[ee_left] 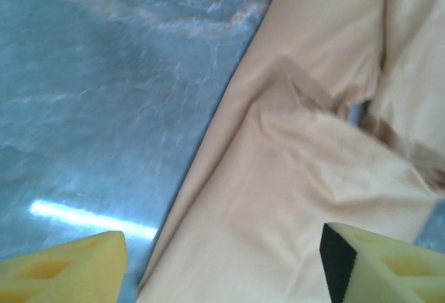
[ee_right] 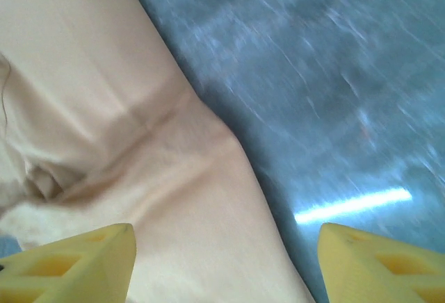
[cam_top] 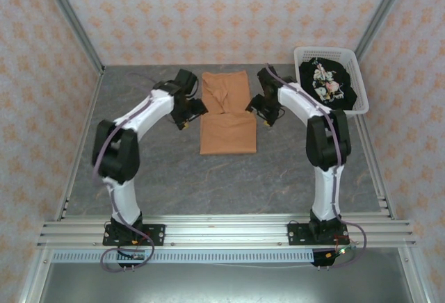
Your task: Fold and stack the t-shirts
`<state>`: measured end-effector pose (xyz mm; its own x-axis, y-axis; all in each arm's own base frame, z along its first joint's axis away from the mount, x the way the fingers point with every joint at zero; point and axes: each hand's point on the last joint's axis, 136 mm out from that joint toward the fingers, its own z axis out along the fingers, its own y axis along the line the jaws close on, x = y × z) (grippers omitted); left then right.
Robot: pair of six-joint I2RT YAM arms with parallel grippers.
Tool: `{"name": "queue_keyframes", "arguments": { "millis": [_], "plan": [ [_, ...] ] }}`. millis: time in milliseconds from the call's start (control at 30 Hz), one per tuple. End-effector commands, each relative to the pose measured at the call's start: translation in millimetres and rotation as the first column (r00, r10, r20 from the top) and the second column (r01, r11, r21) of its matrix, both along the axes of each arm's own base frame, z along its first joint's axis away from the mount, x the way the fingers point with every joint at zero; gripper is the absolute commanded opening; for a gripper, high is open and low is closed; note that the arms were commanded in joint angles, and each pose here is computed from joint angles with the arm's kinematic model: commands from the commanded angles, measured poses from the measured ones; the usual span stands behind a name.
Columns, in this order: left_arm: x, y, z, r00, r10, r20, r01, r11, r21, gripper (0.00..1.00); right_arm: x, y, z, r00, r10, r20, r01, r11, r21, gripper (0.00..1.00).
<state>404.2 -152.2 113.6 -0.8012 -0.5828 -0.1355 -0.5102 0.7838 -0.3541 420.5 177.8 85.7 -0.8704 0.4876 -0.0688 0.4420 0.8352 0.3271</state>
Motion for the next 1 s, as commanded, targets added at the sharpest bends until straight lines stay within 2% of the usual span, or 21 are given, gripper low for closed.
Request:
{"name": "queue_keyframes", "arguments": {
  "millis": [0,67,167,267,400,500,633,733,833,967],
  "plan": [
    [-27,2,-8,0.997,0.077,0.008,-0.076,0.994,-0.080,0.71,-22,-11,21,0.998,-0.001,0.064,0.001,1.000,-0.001,0.70],
    [-38,-2,-19,0.996,0.088,0.000,-0.087,0.988,-0.128,0.70,-37,-15,14,0.998,-0.005,0.057,0.004,1.000,0.003,0.70],
    [-37,-19,-23,0.999,0.039,0.011,-0.036,0.982,-0.184,0.66,-48,-15,8,0.998,-0.010,0.056,0.008,0.999,0.032,0.66],
    [-48,-27,-29,0.998,-0.045,-0.039,0.040,0.992,-0.121,0.65,-56,-9,2,0.999,0.001,0.035,-0.004,0.997,0.075,0.65],
    [-71,-24,-63,0.988,-0.019,-0.152,0.003,0.995,-0.103,0.64,-76,4,-19,0.999,0.007,-0.050,0.000,0.991,0.132,0.64],
    [-73,-27,-78,0.987,0.000,-0.161,-0.019,0.993,-0.116,0.65,-87,10,-31,0.997,0.005,-0.076,0.007,0.989,0.149,0.63],
    [-60,-37,-82,0.992,-0.013,-0.128,-0.003,0.992,-0.125,0.63,-95,17,-40,0.995,0.006,-0.096,0.010,0.987,0.162,0.61],
    [-53,-44,-79,0.994,-0.031,-0.104,0.018,0.993,-0.120,0.54,-96,18,-45,0.995,0.004,-0.104,0.013,0.987,0.163,0.61],
    [-58,-47,-87,0.990,-0.044,-0.134,0.029,0.993,-0.112,0.38,-96,21,-51,0.993,0.003,-0.120,0.018,0.985,0.170,0.59],
    [-67,-47,-94,0.986,-0.049,-0.156,0.034,0.994,-0.099,0.28,-99,24,-58,0.990,-0.007,-0.142,0.033,0.983,0.182,0.55]
  ]
}}
